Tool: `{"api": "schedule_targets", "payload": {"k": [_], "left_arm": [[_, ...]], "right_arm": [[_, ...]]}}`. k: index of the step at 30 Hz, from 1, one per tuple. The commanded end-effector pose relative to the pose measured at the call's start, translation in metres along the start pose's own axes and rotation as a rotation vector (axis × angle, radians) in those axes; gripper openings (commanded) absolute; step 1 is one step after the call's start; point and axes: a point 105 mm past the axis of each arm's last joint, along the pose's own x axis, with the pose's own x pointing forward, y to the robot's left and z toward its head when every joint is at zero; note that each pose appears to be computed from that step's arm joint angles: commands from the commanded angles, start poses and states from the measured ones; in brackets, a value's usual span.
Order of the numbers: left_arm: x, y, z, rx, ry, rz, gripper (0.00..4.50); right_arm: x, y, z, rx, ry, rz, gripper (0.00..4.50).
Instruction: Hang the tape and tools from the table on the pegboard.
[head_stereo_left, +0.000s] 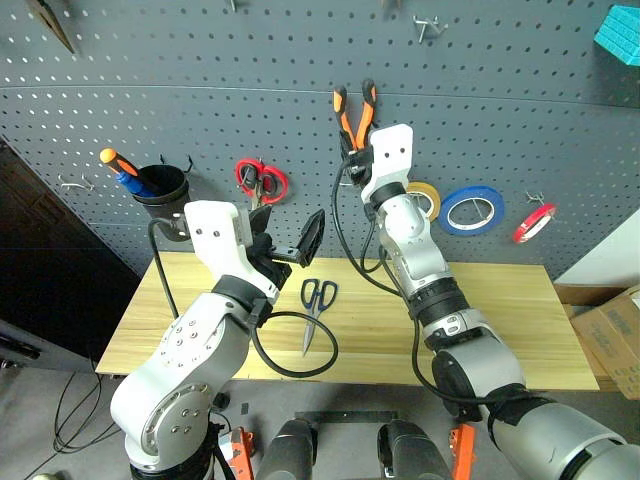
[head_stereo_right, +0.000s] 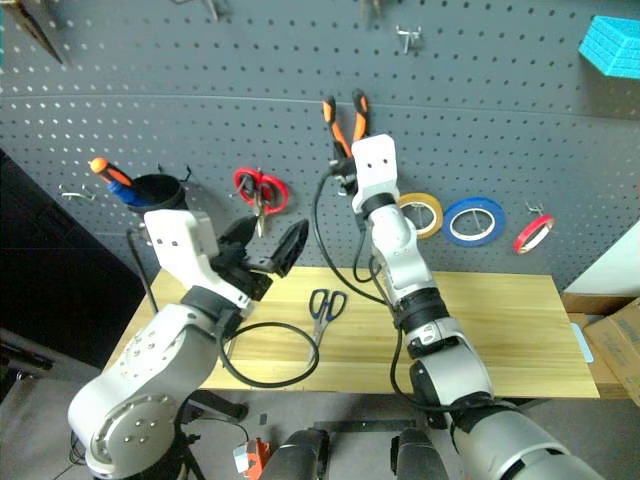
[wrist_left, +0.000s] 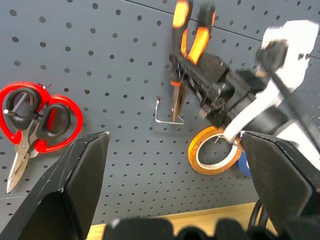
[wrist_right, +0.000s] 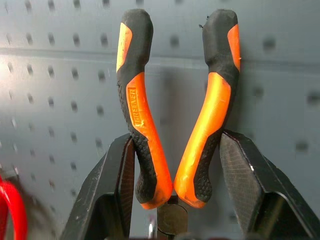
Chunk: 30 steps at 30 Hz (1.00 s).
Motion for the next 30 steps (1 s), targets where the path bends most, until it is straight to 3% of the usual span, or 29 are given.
{"api": "schedule_targets", "payload": {"k": [1,12,19,30], "left_arm": [[-0.002,-0.005,0.01,0.006,-0.051,-0.017,4.5],[0.0,-0.005,0.009,0.003,-0.048,-0.026,4.5],[0.0,-0.005,0.009,0.002,-0.047,-0.027,4.5],[-0.001,-0.005,0.008,-0.001,-0.045,-0.024,4.5]], "right_arm": [[0.004,-0.001,0.018,-0.008,-0.078,-0.01,2.19],[0.002,0.005,0.011,-0.002,-0.059,0.016,2.19],[0.0,0.016,0.009,0.008,-0.052,0.087,4.45],[-0.002,0.014,0.004,-0.014,-0.033,0.097,4.48]]}}
